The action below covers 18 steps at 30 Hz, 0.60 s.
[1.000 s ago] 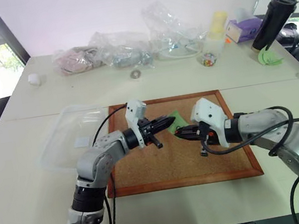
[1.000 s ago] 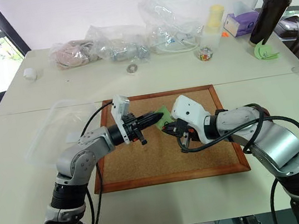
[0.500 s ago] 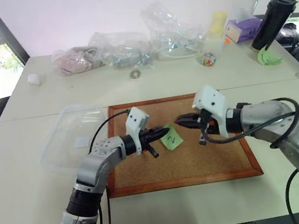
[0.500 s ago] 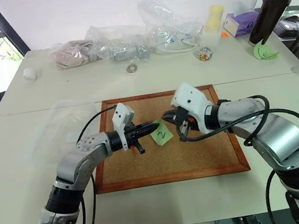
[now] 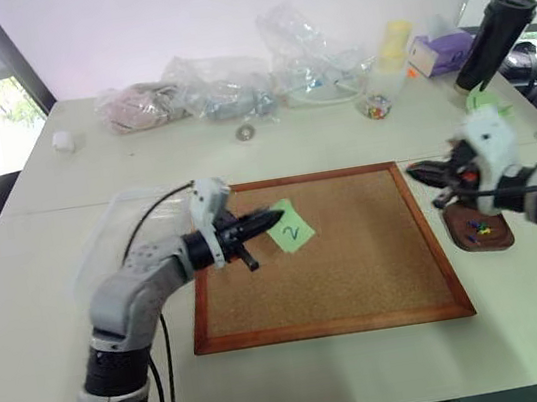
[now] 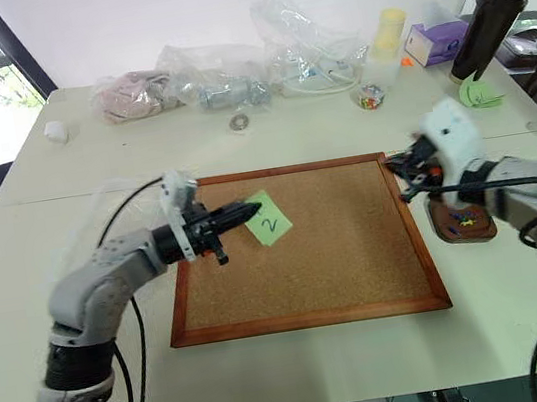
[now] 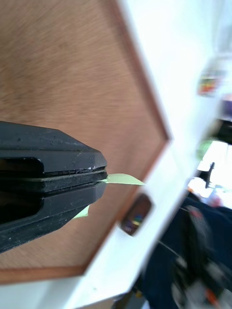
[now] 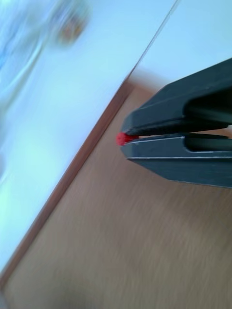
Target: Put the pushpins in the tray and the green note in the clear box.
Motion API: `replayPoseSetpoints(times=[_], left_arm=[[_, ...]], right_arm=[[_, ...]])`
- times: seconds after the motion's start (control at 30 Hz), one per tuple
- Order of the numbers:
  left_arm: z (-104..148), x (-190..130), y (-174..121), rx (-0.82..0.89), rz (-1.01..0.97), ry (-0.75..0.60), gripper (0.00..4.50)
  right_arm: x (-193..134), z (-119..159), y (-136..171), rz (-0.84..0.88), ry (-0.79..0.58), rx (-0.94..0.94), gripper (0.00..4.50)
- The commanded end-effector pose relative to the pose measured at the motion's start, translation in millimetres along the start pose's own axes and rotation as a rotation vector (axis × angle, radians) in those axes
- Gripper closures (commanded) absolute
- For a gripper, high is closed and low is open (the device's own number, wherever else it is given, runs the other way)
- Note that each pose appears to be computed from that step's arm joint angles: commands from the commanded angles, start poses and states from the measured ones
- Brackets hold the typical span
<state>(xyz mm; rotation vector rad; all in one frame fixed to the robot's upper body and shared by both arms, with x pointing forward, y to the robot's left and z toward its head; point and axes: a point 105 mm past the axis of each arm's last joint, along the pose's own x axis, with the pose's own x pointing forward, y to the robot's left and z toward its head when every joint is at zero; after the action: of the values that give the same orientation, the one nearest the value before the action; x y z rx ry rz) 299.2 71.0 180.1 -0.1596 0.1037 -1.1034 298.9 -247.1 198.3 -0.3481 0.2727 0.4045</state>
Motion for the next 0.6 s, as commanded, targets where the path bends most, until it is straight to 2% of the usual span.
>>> replayPoseSetpoints(times=[0.03, 0.2, 0.37, 0.47, 0.6], left_arm=[[29, -17, -1, 0.086, 0.029, -0.04, 4.47], [41, -47, 26, 0.189, 0.186, 0.008, 4.47], [47, -73, 49, 0.197, 0.293, 0.007, 4.47], [45, -71, 44, 0.171, 0.257, -0.003, 4.47], [36, -55, 14, 0.062, 0.087, -0.015, 4.47]], right_arm=[[-16, -14, -31, -0.123, 0.04, -0.02, 4.5], [-27, -49, -51, -0.194, 0.147, -0.004, 4.5], [-33, -72, -62, -0.239, 0.201, 0.028, 4.5], [-32, -82, -61, -0.229, 0.219, 0.058, 4.5], [-30, -95, -57, -0.206, 0.243, 0.081, 4.5]])
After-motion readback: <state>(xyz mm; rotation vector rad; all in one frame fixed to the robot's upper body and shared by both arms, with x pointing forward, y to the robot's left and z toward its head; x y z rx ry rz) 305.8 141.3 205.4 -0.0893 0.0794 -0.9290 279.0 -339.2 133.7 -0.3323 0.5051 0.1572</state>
